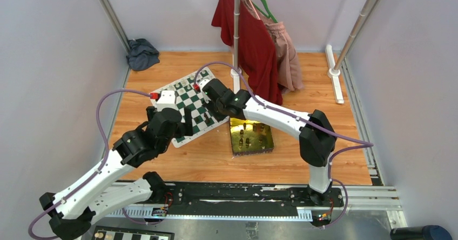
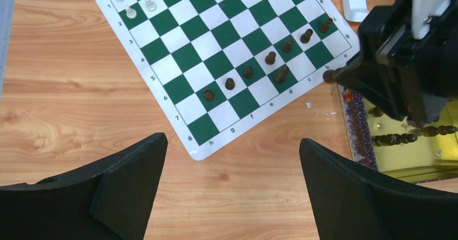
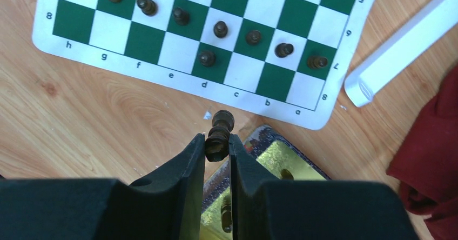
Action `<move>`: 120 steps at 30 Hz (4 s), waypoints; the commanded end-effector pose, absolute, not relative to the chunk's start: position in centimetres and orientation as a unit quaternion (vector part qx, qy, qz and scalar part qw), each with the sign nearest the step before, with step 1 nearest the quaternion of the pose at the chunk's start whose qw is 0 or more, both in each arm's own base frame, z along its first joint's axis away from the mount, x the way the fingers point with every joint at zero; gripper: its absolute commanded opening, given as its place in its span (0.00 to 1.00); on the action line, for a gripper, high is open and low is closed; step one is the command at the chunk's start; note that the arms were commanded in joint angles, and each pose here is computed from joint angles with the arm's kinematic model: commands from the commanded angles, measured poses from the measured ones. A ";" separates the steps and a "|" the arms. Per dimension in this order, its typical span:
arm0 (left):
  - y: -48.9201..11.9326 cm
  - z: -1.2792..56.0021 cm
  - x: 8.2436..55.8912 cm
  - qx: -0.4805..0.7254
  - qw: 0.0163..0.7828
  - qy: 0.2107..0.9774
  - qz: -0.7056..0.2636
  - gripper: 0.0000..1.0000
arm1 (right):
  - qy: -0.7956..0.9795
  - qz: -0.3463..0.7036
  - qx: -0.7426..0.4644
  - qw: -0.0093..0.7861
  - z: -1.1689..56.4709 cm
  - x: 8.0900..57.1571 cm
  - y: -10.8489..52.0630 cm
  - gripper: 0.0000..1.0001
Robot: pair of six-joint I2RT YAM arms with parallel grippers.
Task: Set up the chess pieces on the board
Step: Place the chess piece on the chessboard.
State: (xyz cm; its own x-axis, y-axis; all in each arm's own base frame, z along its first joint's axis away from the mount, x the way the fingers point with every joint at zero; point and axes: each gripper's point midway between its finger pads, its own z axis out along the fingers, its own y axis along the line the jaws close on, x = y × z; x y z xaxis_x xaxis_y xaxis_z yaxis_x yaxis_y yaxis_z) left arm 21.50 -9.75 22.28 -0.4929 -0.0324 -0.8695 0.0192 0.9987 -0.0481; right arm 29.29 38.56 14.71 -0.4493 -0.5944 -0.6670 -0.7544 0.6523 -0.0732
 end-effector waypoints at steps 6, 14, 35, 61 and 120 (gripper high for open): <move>-8.4 23.3 20.9 -0.036 0.519 0.853 -0.024 1.00 | 0.828 0.132 -0.441 0.320 14.1 27.2 42.2 0.00; -7.7 24.2 20.9 -0.048 0.534 0.843 -0.024 1.00 | 0.825 0.139 -0.451 0.311 13.1 26.7 44.0 0.00; -6.2 25.5 20.5 -0.067 0.561 0.825 -0.022 1.00 | 0.825 0.145 -0.459 0.295 10.5 27.3 46.7 0.00; -6.3 24.9 20.8 -0.059 0.564 0.823 -0.019 1.00 | 0.832 0.130 -0.461 0.281 8.0 28.5 46.7 0.00; -6.6 24.7 21.4 -0.049 0.573 0.818 -0.009 1.00 | 0.840 0.124 -0.455 0.269 6.2 30.1 46.1 0.19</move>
